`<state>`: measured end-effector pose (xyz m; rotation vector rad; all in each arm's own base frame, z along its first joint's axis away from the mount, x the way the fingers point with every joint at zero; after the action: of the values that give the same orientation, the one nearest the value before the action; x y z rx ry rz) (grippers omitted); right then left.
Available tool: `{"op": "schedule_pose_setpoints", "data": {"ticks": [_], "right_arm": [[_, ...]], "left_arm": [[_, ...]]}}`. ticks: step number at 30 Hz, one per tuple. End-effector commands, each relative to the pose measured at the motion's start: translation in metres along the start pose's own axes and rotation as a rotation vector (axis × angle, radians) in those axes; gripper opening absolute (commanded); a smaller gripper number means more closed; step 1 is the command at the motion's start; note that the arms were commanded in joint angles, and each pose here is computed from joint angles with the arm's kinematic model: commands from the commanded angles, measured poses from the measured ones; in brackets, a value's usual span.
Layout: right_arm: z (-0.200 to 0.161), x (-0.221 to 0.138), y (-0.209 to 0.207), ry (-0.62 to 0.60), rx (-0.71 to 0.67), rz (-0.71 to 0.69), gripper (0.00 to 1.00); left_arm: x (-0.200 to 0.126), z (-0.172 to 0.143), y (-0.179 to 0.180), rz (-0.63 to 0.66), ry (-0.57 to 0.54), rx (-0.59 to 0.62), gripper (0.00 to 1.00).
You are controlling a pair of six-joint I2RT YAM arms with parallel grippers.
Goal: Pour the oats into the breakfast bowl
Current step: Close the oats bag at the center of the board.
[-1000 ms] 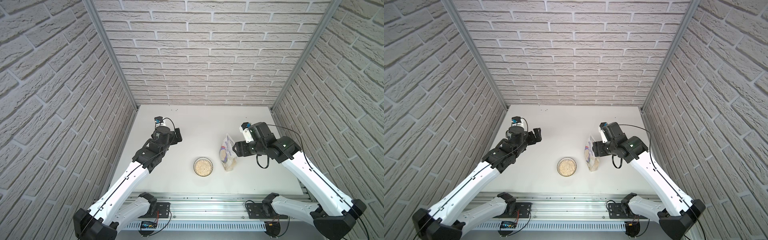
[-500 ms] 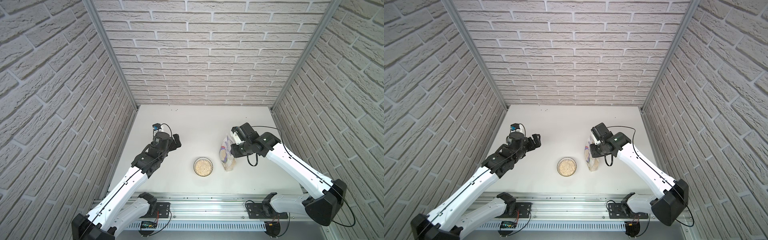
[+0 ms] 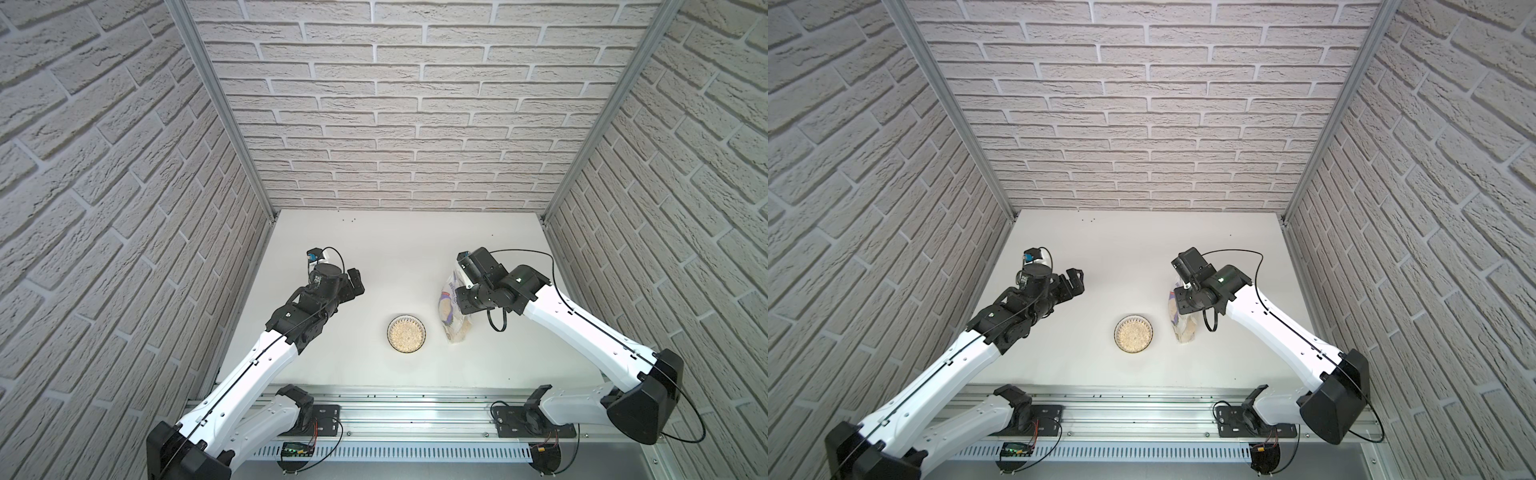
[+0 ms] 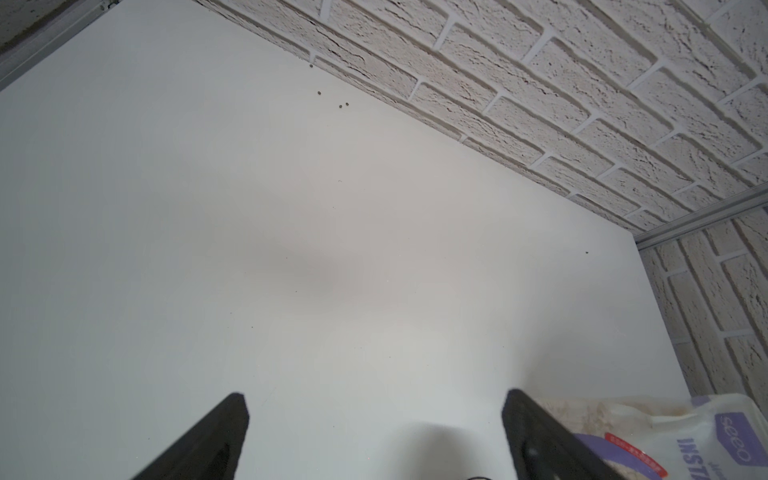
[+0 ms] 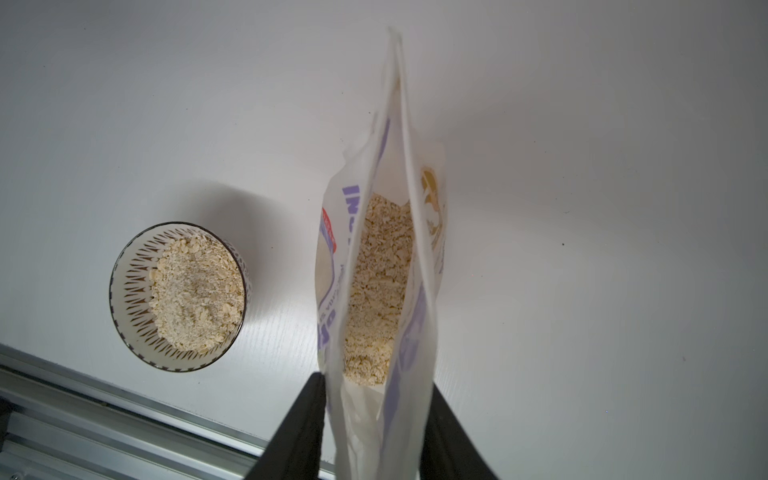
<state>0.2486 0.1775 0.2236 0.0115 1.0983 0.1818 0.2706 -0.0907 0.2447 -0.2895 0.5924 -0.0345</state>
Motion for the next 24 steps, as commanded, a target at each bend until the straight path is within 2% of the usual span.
{"op": "schedule_pose_setpoints", "data": {"ticks": [1,2,3,8,12,13,14,16,17,19,20,21,23,24], "right_arm": [[0.017,0.003,0.005,-0.065,0.009,-0.004,0.27],[0.019,0.004,0.005,-0.072,0.013,-0.008,0.1],[0.021,0.004,0.003,-0.083,0.018,-0.019,0.04],[0.025,-0.008,-0.006,-0.179,0.066,-0.012,0.03],[0.028,-0.009,-0.011,-0.169,0.091,0.009,0.04],[0.028,-0.007,-0.013,-0.161,0.094,-0.002,0.22],[0.028,-0.004,-0.015,-0.158,0.095,-0.016,0.35],[0.031,0.0,-0.018,-0.165,0.103,-0.036,0.47],[0.032,0.001,-0.019,-0.172,0.104,-0.043,0.48],[0.036,0.003,-0.02,-0.182,0.101,-0.05,0.43],[0.038,0.004,-0.02,-0.186,0.099,-0.052,0.37],[0.039,0.004,-0.02,-0.188,0.094,-0.052,0.29],[0.043,0.004,-0.018,-0.195,0.09,-0.047,0.06],[0.044,0.003,-0.017,-0.198,0.09,-0.042,0.04]], "left_arm": [[0.005,-0.001,-0.004,-0.029,-0.002,-0.011,0.98],[0.005,-0.002,-0.005,-0.035,0.002,-0.011,0.98],[0.006,-0.002,-0.006,-0.039,0.004,-0.013,0.98],[0.008,-0.003,-0.009,-0.059,0.012,-0.017,0.98],[0.011,-0.002,-0.013,-0.078,0.011,-0.03,0.98],[0.011,-0.002,-0.014,-0.08,0.012,-0.034,0.98],[0.012,-0.001,-0.014,-0.084,0.012,-0.039,0.98],[0.013,-0.002,-0.016,-0.09,0.017,-0.045,0.98],[0.014,-0.002,-0.016,-0.093,0.017,-0.047,0.98],[0.014,-0.002,-0.017,-0.094,0.019,-0.05,0.98],[0.015,-0.002,-0.017,-0.095,0.02,-0.05,0.98],[0.015,-0.002,-0.017,-0.094,0.02,-0.05,0.98],[0.015,-0.002,-0.017,-0.096,0.019,-0.051,0.98],[0.015,-0.002,-0.018,-0.097,0.021,-0.051,0.98]]}}
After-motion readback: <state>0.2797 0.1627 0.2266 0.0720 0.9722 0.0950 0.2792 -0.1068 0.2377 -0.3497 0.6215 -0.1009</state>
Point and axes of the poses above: each gripper's point midway between its finger pads, its own x axis out along the fingers, its own y axis along the line the jaws close on, z = x × y, the point moved 4 cm from there along -x, back along the fingers, and after that the axes turned 9 degrees about x, right-handed, at the moved point
